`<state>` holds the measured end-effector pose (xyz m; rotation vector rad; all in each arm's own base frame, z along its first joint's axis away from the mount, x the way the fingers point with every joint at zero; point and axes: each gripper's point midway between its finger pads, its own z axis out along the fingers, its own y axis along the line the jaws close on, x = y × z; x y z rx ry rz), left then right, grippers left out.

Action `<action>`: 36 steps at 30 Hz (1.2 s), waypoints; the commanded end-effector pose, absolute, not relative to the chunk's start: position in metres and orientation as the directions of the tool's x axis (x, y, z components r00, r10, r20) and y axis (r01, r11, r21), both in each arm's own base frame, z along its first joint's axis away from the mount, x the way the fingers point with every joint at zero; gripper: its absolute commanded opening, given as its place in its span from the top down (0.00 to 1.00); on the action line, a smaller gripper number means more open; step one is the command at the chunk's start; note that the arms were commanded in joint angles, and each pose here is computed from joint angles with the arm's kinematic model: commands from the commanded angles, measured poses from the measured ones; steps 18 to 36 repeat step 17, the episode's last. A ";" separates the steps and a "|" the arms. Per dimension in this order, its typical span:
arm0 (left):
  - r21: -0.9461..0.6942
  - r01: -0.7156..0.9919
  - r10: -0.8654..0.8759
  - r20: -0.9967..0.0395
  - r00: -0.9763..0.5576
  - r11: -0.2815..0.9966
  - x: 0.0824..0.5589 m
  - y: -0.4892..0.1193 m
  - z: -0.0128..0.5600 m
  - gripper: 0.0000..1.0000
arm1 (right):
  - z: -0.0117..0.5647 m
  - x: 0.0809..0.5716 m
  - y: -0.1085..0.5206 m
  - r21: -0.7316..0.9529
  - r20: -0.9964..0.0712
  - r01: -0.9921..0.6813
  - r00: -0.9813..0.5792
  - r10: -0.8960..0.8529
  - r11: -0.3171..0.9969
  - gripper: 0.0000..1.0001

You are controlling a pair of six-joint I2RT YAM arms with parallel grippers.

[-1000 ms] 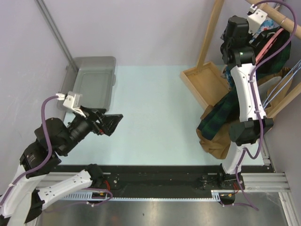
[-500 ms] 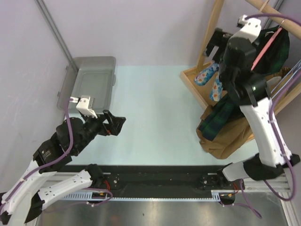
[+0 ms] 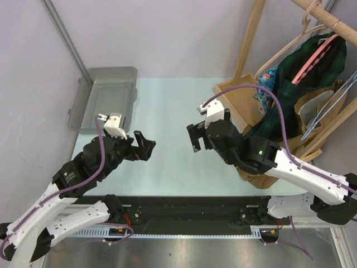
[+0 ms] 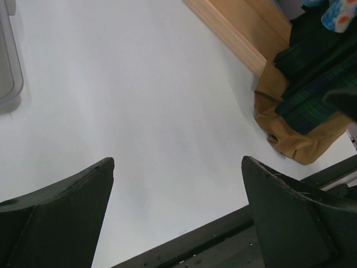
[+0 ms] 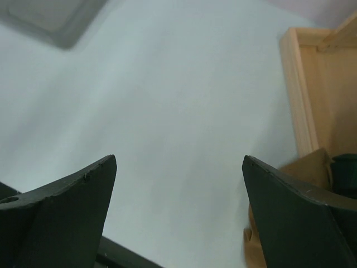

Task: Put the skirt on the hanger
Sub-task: Hang the hanger with skirt onto the clothesline

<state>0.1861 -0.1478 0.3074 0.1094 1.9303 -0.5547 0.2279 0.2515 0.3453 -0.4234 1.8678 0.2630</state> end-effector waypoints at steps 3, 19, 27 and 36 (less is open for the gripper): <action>-0.362 0.363 -0.190 -0.882 -0.431 0.858 0.190 -0.167 0.301 0.00 | 0.314 0.203 0.255 0.086 -0.922 -0.445 -0.375 -0.099 0.892 0.00; -0.332 0.355 -0.167 -0.891 -0.422 0.874 0.187 -0.157 0.274 0.00 | 0.248 0.198 0.212 0.078 -0.907 -0.280 -0.418 -0.048 0.957 0.00; -0.332 0.355 -0.167 -0.891 -0.422 0.874 0.187 -0.157 0.274 0.00 | 0.248 0.198 0.212 0.078 -0.907 -0.280 -0.418 -0.048 0.957 0.00; -0.332 0.355 -0.167 -0.891 -0.422 0.874 0.187 -0.157 0.274 0.00 | 0.248 0.198 0.212 0.078 -0.907 -0.280 -0.418 -0.048 0.957 0.00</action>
